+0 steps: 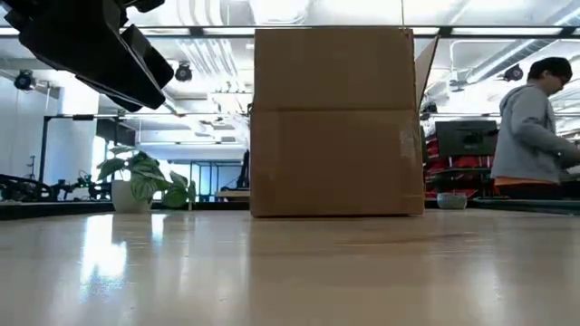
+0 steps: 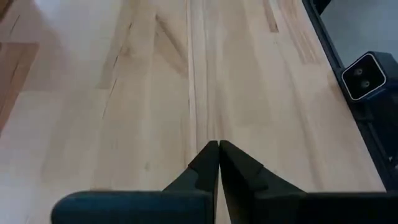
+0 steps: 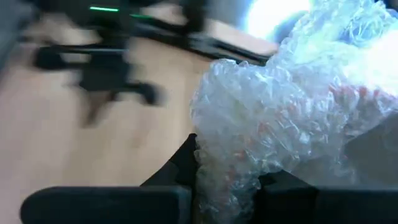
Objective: Wrap mug
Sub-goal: Put the wrapped yellow mug into the box
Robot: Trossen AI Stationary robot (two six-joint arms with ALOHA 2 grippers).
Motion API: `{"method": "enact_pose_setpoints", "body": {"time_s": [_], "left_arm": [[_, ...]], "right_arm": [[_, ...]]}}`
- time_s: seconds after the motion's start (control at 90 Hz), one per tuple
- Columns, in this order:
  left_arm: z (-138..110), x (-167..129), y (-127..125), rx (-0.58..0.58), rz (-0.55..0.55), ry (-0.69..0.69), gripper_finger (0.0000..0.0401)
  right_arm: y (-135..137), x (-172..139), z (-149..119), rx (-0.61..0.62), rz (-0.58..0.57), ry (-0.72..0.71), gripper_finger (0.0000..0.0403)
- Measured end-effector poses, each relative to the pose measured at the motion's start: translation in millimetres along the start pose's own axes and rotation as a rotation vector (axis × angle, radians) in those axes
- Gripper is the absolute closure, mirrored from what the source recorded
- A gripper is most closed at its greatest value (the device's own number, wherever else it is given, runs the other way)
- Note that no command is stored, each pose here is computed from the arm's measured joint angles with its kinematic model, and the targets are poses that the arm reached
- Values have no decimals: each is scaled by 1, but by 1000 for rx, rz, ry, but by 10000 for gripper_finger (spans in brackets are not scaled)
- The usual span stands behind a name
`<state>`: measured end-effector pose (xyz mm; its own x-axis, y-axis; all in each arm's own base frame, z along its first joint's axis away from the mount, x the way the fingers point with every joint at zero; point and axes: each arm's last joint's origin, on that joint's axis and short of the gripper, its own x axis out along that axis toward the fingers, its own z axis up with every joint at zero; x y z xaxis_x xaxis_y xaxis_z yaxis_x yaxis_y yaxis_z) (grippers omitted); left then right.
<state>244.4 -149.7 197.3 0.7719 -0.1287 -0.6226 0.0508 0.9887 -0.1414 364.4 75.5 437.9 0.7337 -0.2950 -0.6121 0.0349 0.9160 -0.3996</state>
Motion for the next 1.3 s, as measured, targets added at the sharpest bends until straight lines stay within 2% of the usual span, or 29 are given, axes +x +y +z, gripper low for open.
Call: {"method": "enact_pose_setpoints", "body": {"time_s": [0.133,0.278,0.422,0.544,0.678,0.811,1.033,1.156,1.3], "left_arm": [[0,0,0,0,0,0,401],[0,0,0,0,0,0,401],[0,0,0,1,1,1,401],[-1,0,0,3,3,6,401],[-1,0,0,15,4,10,401],[-1,0,1,19,5,11,401],[-1,0,0,19,5,10,401],[-1,0,0,19,4,10,401],[-1,0,0,19,4,11,401]], "right_arm": [[-59,-8,-9,114,-149,1,368],[-113,13,-27,216,-262,75,368],[-162,39,-52,375,-175,128,368],[-186,71,-79,502,-90,249,368],[-187,105,-103,565,14,405,368],[-180,136,-120,578,79,538,368],[-170,172,-133,582,130,629,365],[-168,184,-139,637,120,674,331],[-166,192,-143,699,104,703,261]]}}
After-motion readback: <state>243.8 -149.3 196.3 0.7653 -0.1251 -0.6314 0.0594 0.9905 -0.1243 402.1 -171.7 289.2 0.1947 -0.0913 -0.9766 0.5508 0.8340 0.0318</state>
